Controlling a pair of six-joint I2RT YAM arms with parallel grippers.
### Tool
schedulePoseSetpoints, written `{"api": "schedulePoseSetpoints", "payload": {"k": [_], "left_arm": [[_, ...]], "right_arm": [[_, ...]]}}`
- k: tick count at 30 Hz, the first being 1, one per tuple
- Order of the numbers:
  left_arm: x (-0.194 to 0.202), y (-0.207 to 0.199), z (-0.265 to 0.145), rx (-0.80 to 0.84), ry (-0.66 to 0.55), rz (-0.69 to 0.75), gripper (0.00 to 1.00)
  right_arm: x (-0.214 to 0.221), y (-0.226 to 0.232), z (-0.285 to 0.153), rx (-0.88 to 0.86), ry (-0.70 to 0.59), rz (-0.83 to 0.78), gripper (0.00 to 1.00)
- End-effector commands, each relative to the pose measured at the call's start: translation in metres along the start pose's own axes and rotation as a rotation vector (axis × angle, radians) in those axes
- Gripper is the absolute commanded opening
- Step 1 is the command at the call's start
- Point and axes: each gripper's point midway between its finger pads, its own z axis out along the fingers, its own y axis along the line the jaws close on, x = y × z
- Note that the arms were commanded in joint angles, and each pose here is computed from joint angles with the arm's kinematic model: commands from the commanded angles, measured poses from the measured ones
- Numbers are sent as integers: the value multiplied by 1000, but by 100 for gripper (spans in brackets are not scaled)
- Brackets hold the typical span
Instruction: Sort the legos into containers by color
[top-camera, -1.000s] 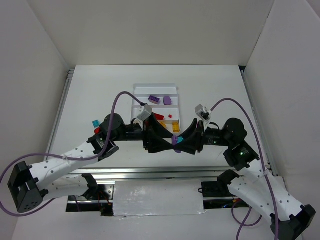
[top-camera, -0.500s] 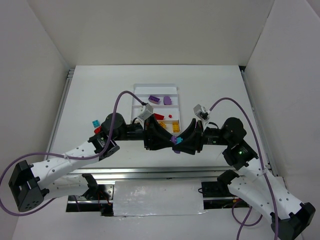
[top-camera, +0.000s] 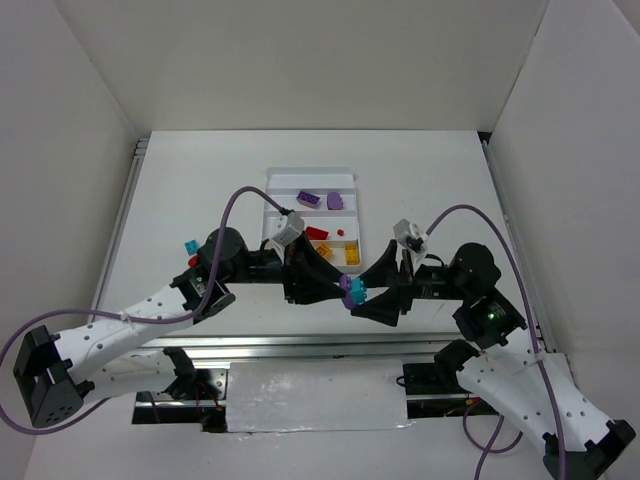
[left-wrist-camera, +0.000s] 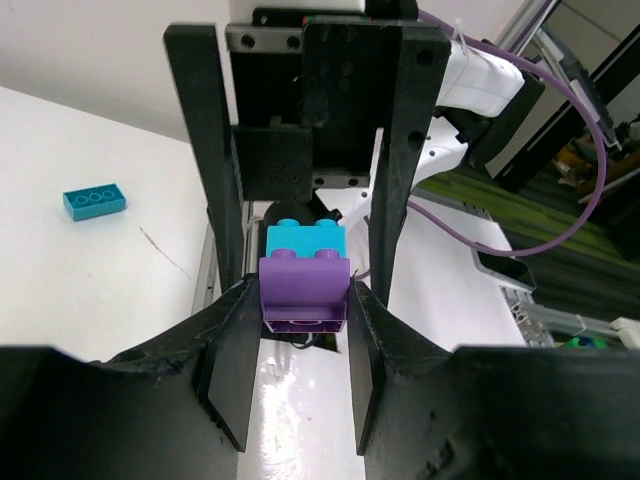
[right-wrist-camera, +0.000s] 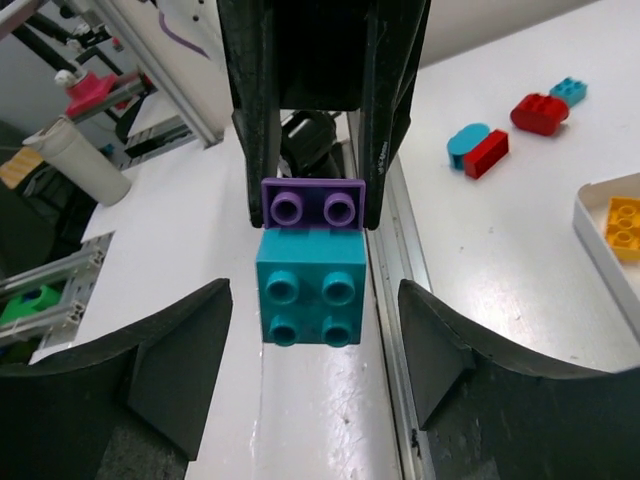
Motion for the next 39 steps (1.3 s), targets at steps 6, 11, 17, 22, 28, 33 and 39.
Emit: {"api": "schedulePoseSetpoints", "payload": {"k": [6,11,17,22,28,33,39], "left_arm": [[-17,-21,-4,69,-21,111,0],[-17,-22,-3,85,-18,101,0],[-13,-20,-2,80,-4,100,0],[-15,-19,-13,47,-37,127,0],[-31,9,-25,-110,-99,141,0],[-58,93,-62,-621,-208,39,0],[-60,243,-167,-1360,-322,-198,0]], "right_arm": [[-27,14,-1,-22,-81,-80,48],[-28,14,3,-61,-70,-64,28],[-31,4,4,-7,-94,-75,0],[-62,-36,-27,331,-342,-43,0],[-71,-77,-52,547,-497,143,0],[-62,-118,-81,826,-558,309,0],[-50,-122,-83,860,-537,383,0]]}}
